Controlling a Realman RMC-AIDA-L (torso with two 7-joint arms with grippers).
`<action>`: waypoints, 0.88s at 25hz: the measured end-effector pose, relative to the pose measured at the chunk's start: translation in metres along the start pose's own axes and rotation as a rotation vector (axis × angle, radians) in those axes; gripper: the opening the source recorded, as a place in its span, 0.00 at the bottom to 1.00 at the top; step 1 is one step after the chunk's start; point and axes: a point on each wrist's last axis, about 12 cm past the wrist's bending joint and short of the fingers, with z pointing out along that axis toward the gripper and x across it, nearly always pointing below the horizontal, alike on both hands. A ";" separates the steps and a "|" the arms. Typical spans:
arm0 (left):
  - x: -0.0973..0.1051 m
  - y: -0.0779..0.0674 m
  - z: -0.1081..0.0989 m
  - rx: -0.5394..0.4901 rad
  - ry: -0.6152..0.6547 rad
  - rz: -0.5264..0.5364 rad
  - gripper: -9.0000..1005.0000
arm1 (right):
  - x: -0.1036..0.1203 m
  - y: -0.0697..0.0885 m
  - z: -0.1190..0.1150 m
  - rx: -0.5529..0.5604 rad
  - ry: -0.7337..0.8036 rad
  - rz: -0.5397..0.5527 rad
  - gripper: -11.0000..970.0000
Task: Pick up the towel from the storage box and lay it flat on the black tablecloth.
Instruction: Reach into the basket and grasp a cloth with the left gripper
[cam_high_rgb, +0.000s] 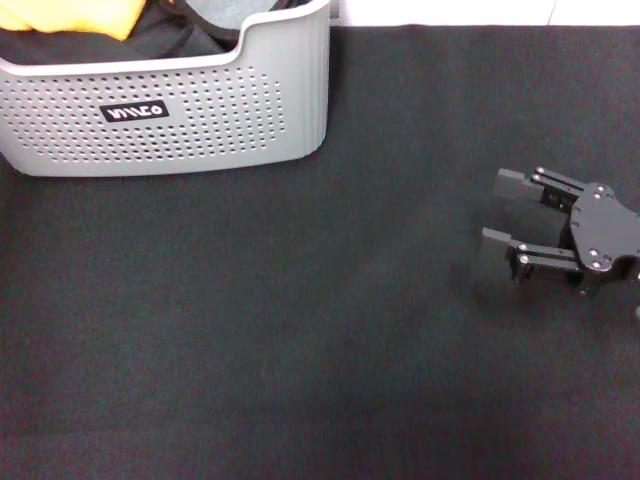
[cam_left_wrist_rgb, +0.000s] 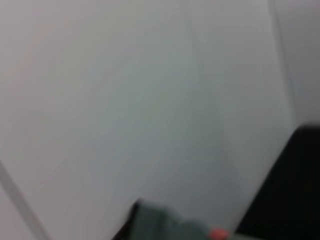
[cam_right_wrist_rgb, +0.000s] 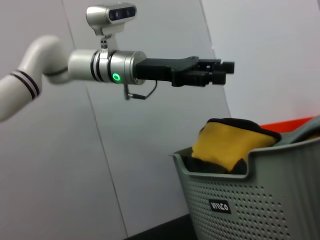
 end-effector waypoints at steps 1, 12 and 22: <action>-0.005 0.004 0.000 -0.020 0.039 0.011 0.68 | 0.001 0.000 0.000 0.005 0.000 0.002 0.89; 0.001 0.017 0.011 -0.042 0.452 0.041 0.68 | 0.004 -0.003 0.002 0.030 0.020 0.006 0.89; 0.011 0.020 0.012 -0.056 0.522 0.023 0.68 | 0.003 -0.006 0.006 0.029 0.031 -0.003 0.88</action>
